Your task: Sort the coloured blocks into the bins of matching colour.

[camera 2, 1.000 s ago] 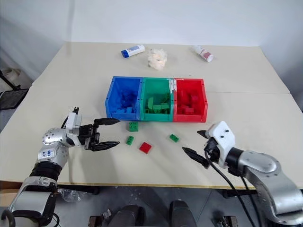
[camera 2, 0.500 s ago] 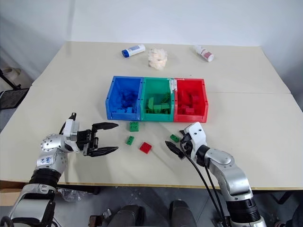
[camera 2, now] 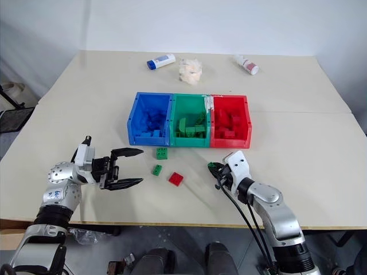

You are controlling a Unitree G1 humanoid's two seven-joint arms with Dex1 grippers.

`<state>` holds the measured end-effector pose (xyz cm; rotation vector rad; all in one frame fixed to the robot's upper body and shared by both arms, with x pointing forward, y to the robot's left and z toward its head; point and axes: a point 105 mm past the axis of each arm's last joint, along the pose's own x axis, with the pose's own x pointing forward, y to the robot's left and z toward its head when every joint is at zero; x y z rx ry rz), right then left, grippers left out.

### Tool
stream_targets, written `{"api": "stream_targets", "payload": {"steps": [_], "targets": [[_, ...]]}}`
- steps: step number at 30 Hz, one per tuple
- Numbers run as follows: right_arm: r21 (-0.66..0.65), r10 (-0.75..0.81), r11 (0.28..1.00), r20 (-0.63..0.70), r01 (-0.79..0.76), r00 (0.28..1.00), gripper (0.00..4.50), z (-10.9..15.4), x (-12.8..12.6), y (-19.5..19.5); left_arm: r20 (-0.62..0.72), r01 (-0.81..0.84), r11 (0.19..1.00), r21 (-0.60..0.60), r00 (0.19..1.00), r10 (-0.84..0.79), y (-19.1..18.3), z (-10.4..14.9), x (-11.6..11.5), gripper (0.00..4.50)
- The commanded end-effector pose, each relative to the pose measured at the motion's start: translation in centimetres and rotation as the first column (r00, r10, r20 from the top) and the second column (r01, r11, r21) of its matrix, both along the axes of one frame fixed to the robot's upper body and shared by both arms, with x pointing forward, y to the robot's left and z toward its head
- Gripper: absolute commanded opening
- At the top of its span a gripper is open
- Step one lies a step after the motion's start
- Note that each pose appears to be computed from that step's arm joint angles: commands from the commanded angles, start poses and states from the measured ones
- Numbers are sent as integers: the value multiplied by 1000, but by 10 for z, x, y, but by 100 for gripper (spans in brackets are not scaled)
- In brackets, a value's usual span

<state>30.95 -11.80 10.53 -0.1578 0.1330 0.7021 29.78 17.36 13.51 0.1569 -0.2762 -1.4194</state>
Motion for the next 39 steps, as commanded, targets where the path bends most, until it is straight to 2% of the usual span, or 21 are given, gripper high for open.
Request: {"api": "stream_targets", "payload": {"steps": [1, 6, 9, 13, 21, 28, 35, 39], "targets": [[20, 40, 999, 181, -44, 983, 46, 60, 6, 12, 30, 84, 996, 11, 996, -85, 0, 3, -9, 450], [18, 51, 998, 274, -59, 960, 46, 95, 35, 26, 27, 93, 996, 7, 995, -93, -5, 1, -8, 450], [15, 55, 998, 299, -63, 953, 46, 103, 56, 37, 27, 101, 995, 5, 994, -101, -8, 1, -8, 450], [5, 48, 999, 315, -52, 948, 183, 101, 77, 44, 32, 103, 995, 4, 994, -103, -9, 1, -9, 450], [-8, 94, 995, 329, -96, 940, 448, 99, 61, 40, 31, 103, 995, 6, 994, -103, -7, 1, -10, 450], [-75, 299, 954, 189, -290, 935, 448, 71, -14, 19, 21, 103, 995, 4, 995, -103, -6, -1, -6, 450], [-145, 235, 962, 18, -230, 972, 448, 47, -60, -37, 12, 85, 996, 11, 996, -85, -1, -1, -2, 450], [-179, 228, 955, -58, -235, 972, 448, 38, -74, -50, 19, 72, 997, 19, 997, -72, 2, 1, 2, 450]]}}
